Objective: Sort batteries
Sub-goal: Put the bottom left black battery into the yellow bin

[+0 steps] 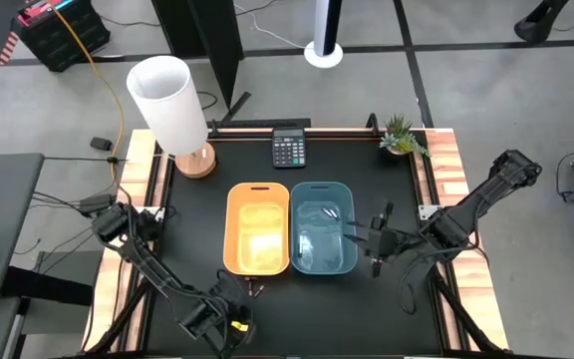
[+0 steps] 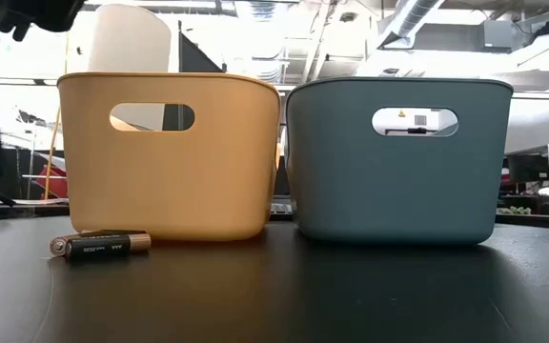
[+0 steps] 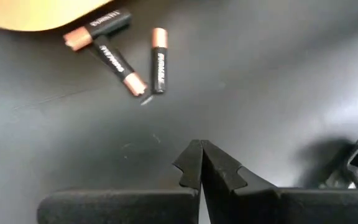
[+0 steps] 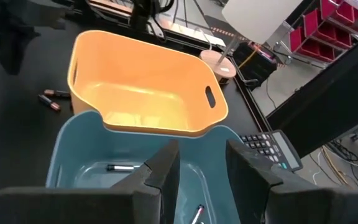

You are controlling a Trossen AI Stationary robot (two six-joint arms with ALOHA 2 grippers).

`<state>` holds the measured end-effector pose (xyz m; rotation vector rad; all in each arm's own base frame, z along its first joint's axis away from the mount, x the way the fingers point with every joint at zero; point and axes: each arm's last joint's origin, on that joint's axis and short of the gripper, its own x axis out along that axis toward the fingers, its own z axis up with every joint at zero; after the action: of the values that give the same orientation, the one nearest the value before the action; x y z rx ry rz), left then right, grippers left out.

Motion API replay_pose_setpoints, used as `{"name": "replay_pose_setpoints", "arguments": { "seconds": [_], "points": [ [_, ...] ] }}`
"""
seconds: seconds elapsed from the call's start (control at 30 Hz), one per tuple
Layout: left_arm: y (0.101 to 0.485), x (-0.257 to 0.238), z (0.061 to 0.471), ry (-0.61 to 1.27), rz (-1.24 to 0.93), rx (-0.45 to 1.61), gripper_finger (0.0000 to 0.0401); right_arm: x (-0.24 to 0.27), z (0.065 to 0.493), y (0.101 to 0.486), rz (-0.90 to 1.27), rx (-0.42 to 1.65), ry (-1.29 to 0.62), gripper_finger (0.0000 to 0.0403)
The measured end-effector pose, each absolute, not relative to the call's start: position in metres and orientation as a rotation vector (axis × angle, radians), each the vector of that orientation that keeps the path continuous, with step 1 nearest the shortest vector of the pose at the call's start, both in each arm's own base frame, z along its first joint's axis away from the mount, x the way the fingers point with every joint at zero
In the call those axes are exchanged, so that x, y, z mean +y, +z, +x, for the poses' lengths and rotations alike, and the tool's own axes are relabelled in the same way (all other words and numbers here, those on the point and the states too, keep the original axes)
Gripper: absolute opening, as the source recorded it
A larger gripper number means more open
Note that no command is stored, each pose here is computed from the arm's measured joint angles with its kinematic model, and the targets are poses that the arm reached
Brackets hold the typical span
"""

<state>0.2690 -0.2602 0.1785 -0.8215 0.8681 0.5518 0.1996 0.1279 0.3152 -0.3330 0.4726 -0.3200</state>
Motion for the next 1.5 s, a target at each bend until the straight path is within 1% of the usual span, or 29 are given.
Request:
{"name": "replay_pose_setpoints", "arguments": {
  "seconds": [0.07, 0.13, 0.27, 0.43, 0.57, 1.03, 1.23, 1.5],
  "points": [
    [0.179, -0.257, 0.271, 0.586, -0.859, 0.840, 0.0003, 0.129, 0.199, 0.315, -0.338, 0.466, -0.329, 0.0141],
    [0.178, -0.253, 0.272, 0.642, -0.892, 0.803, 0.0014, 0.130, 0.198, 0.316, -0.341, 0.462, -0.328, 0.0141],
    [0.178, -0.243, 0.279, 0.719, -0.956, 0.771, 0.0056, 0.131, 0.198, 0.316, -0.350, 0.458, -0.323, 0.0141],
    [0.178, -0.230, 0.289, 0.756, -0.977, 0.758, 0.0112, 0.131, 0.197, 0.316, -0.359, 0.459, -0.321, 0.0141],
    [0.177, -0.220, 0.297, 0.776, -0.980, 0.768, 0.0136, 0.131, 0.198, 0.317, -0.358, 0.455, -0.319, 0.0141],
    [0.174, -0.214, 0.296, 0.824, -1.012, 0.898, 0.0135, 0.131, 0.198, 0.317, -0.364, 0.454, -0.317, 0.0141],
    [0.172, -0.207, 0.295, 0.873, -0.994, 0.927, 0.0135, 0.131, 0.198, 0.317, -0.363, 0.454, -0.317, 0.0141],
    [0.153, -0.202, 0.308, 0.875, -0.972, 0.974, 0.0135, 0.132, 0.198, 0.317, -0.359, 0.452, -0.317, 0.0141]
  ]
}}
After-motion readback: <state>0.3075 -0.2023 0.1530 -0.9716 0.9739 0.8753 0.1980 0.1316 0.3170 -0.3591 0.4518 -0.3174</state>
